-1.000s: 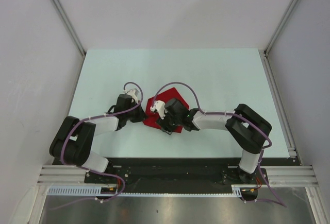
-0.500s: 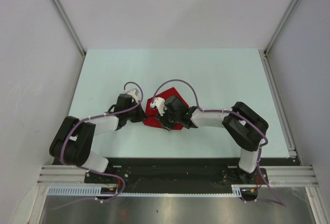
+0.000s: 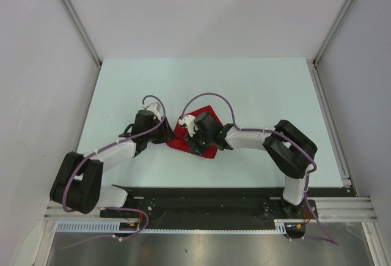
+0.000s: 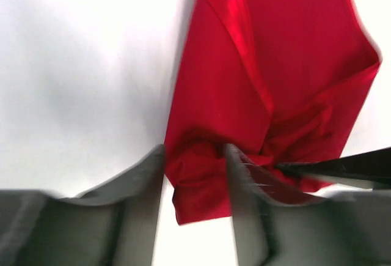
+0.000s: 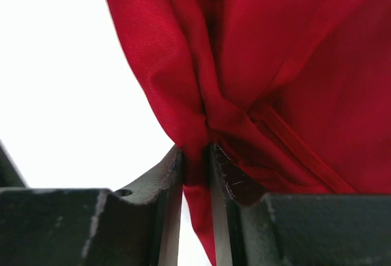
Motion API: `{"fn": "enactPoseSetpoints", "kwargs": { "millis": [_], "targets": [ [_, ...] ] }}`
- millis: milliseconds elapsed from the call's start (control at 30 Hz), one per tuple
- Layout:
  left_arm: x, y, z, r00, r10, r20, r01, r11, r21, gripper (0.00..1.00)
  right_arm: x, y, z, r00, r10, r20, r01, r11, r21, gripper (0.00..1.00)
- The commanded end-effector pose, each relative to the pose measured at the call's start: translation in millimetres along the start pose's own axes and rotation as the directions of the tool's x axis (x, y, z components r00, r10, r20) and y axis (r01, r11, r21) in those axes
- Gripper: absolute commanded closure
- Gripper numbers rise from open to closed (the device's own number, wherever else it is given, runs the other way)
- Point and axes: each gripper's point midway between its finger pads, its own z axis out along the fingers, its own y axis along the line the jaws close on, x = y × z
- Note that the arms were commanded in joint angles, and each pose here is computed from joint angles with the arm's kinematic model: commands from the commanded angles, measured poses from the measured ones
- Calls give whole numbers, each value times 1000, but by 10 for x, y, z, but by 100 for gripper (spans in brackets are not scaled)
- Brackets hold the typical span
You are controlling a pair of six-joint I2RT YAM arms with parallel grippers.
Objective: Fold the napkin, place the utensils inside, and roll it up
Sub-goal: Roll the napkin with the utensil
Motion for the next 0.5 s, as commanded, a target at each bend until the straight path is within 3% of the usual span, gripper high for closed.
{"fn": "enactPoseSetpoints", "kwargs": {
  "millis": [0, 133, 467],
  "targets": [
    [-298, -75, -205, 993, 16, 117, -14, 1000, -23, 43, 1085, 378, -165, 884, 216, -415, -267, 961, -67, 95],
    [-317, -64, -349, 985, 12, 173, -8, 1000, -21, 40, 1030, 504, -227, 849, 291, -441, -367, 925, -98, 96],
    [-44, -129, -456, 983, 10, 181, -24, 997, 79, 38, 974, 486, -312, 769, 456, -448, -566, 812, -144, 98]
  ]
}}
